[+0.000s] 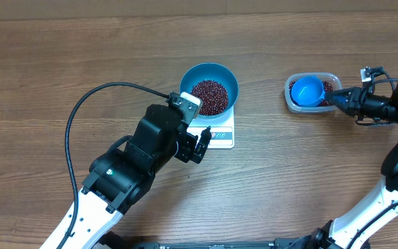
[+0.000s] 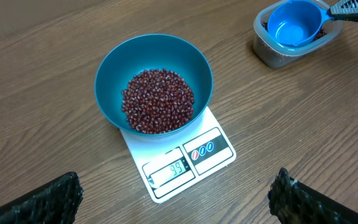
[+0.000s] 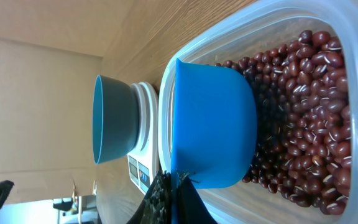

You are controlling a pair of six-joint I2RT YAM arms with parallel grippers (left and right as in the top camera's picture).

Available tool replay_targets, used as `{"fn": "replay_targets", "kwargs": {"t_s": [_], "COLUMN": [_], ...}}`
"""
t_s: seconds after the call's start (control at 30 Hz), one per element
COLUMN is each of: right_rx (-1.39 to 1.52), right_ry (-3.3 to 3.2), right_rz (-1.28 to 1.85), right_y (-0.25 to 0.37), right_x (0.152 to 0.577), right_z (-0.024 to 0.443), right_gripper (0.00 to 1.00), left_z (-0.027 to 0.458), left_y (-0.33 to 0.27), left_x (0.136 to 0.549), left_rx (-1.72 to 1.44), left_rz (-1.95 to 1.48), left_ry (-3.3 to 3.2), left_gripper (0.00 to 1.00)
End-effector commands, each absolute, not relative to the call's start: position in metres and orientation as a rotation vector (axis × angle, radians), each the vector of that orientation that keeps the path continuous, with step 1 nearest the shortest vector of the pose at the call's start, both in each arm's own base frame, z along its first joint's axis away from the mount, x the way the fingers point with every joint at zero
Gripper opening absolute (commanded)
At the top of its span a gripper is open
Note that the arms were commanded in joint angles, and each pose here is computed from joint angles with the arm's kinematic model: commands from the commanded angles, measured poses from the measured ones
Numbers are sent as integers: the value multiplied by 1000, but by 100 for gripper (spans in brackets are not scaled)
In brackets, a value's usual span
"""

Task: Scoop item into bowl and weigh 150g on scale

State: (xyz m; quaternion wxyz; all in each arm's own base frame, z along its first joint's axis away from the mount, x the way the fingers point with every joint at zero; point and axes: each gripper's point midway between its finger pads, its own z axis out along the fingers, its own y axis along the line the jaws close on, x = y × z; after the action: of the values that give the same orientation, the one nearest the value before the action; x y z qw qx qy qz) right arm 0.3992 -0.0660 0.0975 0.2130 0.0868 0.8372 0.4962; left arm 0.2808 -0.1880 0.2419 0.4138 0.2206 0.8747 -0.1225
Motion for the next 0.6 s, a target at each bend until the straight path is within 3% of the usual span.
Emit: {"fn": "replay_targets", "kwargs": {"t_s": [0.0, 0.57], "right_rx": [238, 210], "right_ry": [2322, 2424], "right_rz": [1385, 1243], "right_y": [-65, -82], "right_x": [400, 410], "right_z": [95, 111], "right_gripper": [4, 4], "left_z": [245, 245], "left_y": [-188, -188], "left_x": [279, 279], "left_rx": [559, 558], "left_rz": [-321, -320], "left_ry": [2188, 2189], "left_gripper": [100, 100]}}
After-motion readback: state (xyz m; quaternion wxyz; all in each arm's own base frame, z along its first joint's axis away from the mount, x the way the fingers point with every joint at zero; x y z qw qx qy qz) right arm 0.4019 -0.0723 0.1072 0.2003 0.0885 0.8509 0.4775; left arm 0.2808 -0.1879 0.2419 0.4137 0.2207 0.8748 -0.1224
